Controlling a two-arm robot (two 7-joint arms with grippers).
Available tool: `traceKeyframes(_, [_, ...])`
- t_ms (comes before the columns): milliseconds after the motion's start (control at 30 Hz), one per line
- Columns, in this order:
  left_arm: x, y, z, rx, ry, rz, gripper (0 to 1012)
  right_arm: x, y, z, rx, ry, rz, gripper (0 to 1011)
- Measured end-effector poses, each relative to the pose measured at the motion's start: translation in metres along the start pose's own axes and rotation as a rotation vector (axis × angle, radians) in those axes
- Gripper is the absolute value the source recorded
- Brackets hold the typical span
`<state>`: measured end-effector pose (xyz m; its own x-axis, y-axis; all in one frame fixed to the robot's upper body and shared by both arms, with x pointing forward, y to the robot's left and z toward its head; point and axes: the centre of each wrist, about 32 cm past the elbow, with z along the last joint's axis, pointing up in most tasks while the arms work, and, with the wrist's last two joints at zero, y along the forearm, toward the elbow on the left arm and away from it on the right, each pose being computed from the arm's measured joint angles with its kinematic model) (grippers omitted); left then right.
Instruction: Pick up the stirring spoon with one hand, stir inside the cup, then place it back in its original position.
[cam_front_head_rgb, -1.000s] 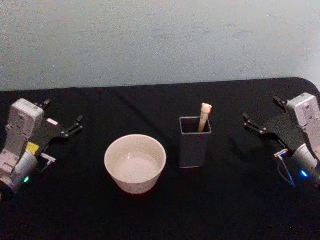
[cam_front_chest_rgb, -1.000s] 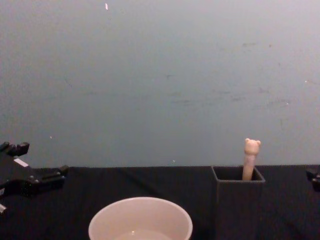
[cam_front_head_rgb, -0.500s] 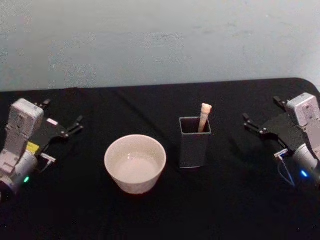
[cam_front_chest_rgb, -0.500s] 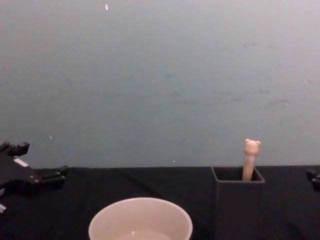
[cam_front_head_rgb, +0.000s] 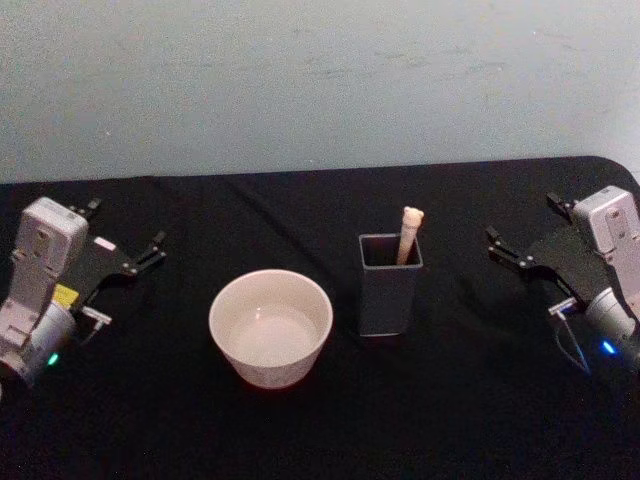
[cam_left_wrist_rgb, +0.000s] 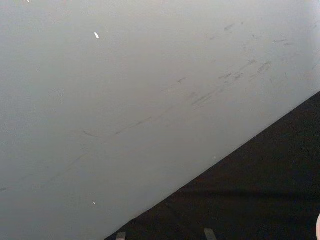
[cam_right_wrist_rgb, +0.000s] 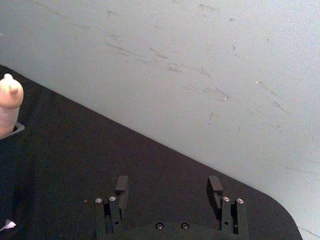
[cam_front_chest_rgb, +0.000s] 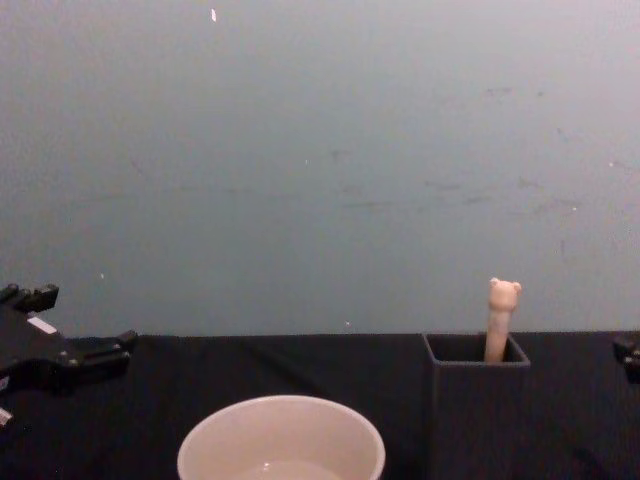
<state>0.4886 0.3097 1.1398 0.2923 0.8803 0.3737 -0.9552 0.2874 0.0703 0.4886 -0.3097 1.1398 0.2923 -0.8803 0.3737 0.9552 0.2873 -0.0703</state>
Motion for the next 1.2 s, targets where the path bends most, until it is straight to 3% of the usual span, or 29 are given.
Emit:
traceKeyframes(600, [0.0,0.0,0.0,0.0,0.0,0.0,1001,0.0,-0.001,0.002,0.012,0.006,0.018,1002])
traceKeyframes(933, [0.0,0.0,0.0,0.0,0.0,0.0,1001,0.007,-0.006,0.014,0.087,0.148,0.159,1000])
traceKeyframes(1000, [0.0,0.0,0.0,0.0,0.0,0.0,1001,0.01,-0.007,0.018,0.115,0.201,0.23,1000])
traceKeyframes(1200, [0.0,0.0,0.0,0.0,0.0,0.0,1002,0.014,-0.007,0.021,0.15,0.283,0.36,1002])
